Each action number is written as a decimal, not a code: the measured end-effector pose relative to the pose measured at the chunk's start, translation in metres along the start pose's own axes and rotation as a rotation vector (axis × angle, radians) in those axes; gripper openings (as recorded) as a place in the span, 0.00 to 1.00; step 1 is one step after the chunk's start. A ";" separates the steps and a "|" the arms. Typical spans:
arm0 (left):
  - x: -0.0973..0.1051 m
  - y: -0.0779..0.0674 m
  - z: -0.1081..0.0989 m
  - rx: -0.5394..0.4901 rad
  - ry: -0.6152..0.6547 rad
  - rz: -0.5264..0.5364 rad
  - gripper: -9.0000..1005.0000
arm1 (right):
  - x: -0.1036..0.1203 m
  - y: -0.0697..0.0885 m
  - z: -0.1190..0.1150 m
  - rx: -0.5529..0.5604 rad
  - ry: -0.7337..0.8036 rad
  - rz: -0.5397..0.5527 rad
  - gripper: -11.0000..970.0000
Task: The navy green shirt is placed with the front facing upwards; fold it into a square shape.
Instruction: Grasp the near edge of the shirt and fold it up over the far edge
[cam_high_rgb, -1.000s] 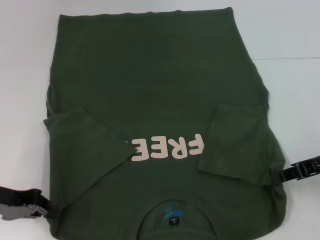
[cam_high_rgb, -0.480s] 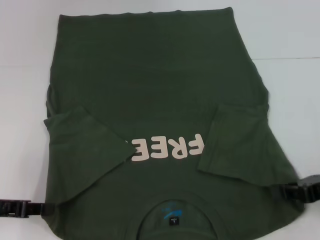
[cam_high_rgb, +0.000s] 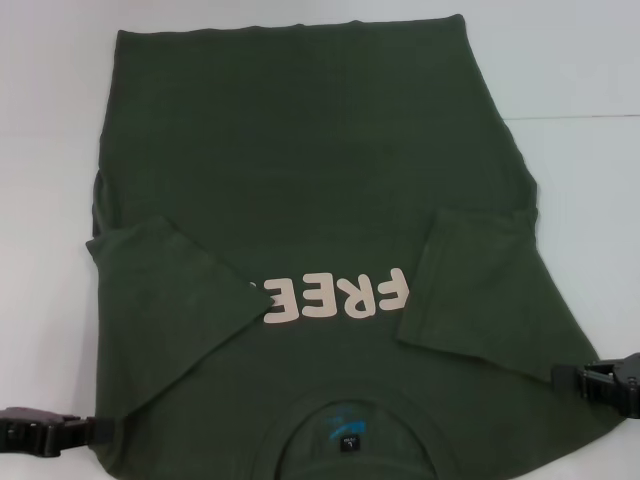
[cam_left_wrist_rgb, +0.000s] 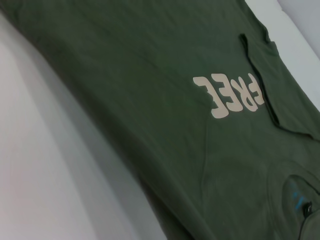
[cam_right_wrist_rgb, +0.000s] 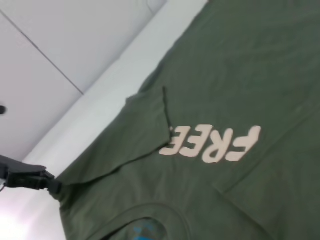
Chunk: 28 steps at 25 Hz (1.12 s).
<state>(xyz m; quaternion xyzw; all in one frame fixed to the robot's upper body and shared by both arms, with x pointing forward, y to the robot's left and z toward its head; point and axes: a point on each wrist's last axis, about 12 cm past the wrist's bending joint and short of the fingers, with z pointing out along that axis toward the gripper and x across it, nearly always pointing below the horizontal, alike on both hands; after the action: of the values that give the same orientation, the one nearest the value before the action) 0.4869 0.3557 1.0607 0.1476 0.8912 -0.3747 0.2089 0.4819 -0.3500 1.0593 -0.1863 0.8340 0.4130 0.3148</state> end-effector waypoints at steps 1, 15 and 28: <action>0.000 0.000 0.000 0.002 0.000 -0.001 0.03 | -0.001 0.001 0.000 -0.009 -0.001 -0.004 0.04; -0.010 -0.002 0.001 0.006 -0.018 -0.020 0.03 | -0.066 0.013 -0.035 -0.057 -0.011 -0.050 0.13; -0.017 -0.003 0.003 0.012 -0.024 -0.018 0.03 | -0.096 0.025 -0.030 -0.138 -0.042 -0.069 0.66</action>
<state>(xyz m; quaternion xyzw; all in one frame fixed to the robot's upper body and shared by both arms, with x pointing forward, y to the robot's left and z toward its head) 0.5012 0.3498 1.0694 0.1363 0.8877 -0.3835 0.2153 0.5267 -0.3548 1.1528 -0.2273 0.7898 0.4623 0.3328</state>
